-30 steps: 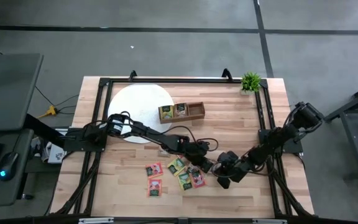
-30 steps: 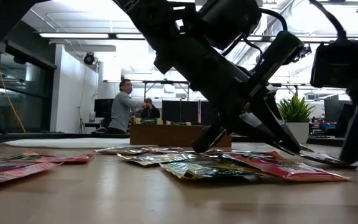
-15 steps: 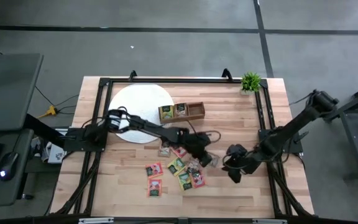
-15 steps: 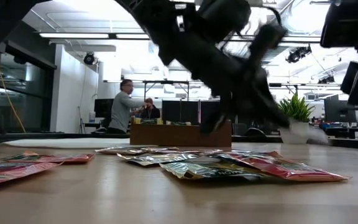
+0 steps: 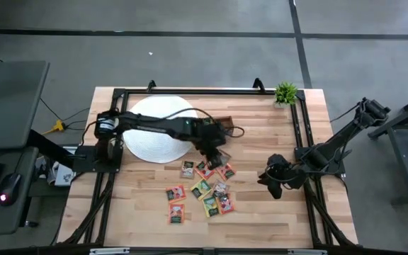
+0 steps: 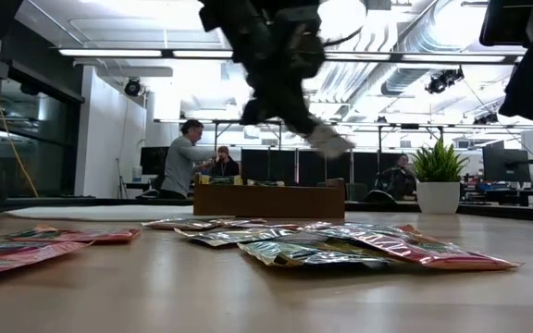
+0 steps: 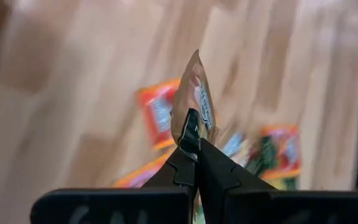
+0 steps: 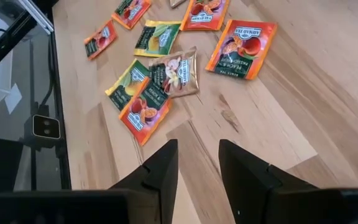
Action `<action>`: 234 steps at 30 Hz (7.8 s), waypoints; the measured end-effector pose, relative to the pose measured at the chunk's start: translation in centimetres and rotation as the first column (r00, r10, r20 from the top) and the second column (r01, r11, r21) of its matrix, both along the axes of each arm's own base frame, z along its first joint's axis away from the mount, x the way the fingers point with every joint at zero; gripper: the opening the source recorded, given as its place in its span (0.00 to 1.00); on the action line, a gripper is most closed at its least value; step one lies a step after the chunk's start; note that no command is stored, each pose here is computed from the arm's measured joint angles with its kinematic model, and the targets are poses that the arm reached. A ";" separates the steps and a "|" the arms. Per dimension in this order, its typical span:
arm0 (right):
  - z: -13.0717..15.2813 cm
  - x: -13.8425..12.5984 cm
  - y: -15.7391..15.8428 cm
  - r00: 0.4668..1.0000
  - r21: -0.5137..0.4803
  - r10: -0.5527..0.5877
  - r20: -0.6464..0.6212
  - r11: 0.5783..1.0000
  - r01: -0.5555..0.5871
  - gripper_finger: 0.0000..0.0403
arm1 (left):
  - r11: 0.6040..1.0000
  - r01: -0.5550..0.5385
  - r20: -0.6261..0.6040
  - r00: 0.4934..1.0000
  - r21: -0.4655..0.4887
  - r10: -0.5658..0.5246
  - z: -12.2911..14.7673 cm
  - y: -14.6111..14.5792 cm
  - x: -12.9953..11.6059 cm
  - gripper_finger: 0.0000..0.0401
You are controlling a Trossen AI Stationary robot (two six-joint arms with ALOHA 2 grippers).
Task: Pick & Place Tea
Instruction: Put the brown tea bag into the middle compartment of the wooden organizer
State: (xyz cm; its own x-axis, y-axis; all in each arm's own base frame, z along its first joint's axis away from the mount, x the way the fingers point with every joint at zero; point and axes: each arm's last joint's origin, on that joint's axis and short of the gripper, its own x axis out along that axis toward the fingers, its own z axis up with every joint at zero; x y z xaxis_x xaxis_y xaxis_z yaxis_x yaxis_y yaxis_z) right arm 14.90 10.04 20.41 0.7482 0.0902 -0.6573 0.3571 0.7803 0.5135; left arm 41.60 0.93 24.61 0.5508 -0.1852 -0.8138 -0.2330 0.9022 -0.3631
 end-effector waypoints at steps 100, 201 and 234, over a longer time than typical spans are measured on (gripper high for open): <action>0.2 0.2 -0.2 0.990 0.009 -0.128 0.057 0.992 0.127 0.28 | 0.840 0.422 -0.385 0.878 0.341 -0.285 -0.9 14.3 -1.4 0.27; -6.9 29.6 -3.7 0.984 -0.236 0.113 -0.137 0.961 -0.143 0.00 | 0.984 0.103 -0.052 0.994 0.143 -0.096 -8.6 -3.0 -19.5 0.32; -8.8 29.2 -3.3 0.968 -0.187 0.121 -0.222 0.969 -0.164 0.00 | 0.952 -0.288 -0.058 0.957 -0.100 0.284 -10.9 -3.2 -16.8 0.32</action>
